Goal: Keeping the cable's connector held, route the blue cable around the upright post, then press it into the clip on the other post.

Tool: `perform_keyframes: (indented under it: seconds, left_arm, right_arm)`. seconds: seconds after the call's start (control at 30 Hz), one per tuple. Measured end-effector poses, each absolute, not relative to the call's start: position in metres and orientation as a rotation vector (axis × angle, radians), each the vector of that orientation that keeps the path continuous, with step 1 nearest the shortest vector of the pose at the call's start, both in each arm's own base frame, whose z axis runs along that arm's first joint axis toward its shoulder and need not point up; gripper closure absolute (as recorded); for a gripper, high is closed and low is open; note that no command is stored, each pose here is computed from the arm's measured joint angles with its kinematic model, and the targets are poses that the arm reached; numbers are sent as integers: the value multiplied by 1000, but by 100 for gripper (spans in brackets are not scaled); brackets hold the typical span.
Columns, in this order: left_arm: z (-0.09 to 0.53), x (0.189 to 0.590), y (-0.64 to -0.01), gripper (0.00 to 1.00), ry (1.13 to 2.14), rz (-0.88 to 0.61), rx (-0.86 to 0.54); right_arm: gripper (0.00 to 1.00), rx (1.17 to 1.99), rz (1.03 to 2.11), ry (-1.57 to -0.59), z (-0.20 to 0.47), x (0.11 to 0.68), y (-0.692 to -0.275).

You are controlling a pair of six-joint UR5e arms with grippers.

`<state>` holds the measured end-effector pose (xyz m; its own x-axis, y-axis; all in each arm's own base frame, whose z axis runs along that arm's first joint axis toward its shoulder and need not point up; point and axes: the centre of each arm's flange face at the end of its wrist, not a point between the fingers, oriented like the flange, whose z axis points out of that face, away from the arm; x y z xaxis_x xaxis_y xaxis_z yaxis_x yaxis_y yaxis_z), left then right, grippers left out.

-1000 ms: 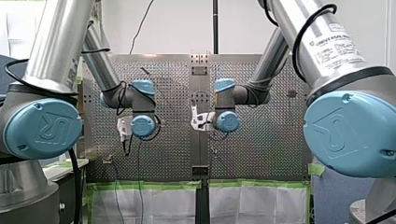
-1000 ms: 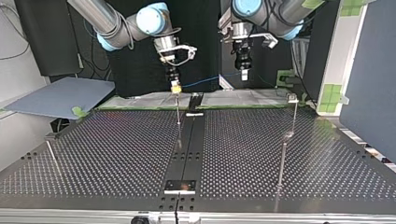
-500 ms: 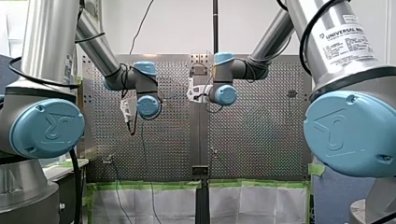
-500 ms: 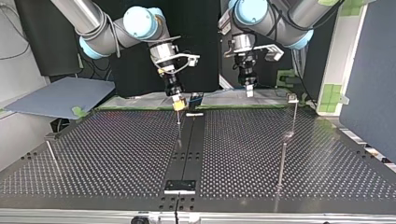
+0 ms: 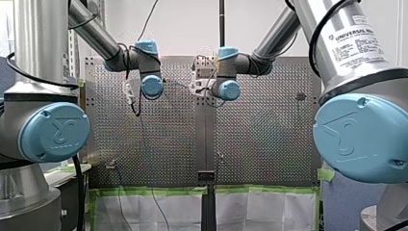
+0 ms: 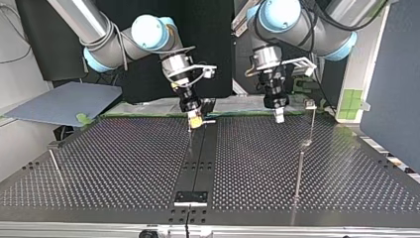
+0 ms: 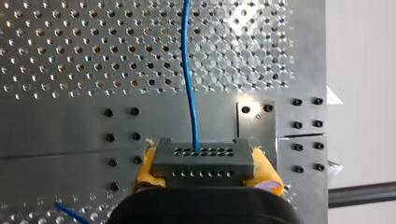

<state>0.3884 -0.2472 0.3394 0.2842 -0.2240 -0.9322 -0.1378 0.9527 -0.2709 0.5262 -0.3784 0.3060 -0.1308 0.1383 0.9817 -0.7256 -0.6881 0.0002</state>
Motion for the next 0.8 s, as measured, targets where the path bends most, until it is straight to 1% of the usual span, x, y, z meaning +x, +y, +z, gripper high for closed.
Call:
perform_keyframes:
  seconds: [0.37, 0.8]
  left_arm:
    - [413, 390, -229, 100, 1201, -70, -369]
    - [453, 403, -213, 100, 1196, -63, -363]
  right_arm:
    - [100, 1523, 1935, -654, 337, 544, -389]
    - [100, 1495, 1981, -611, 382, 560, -394]
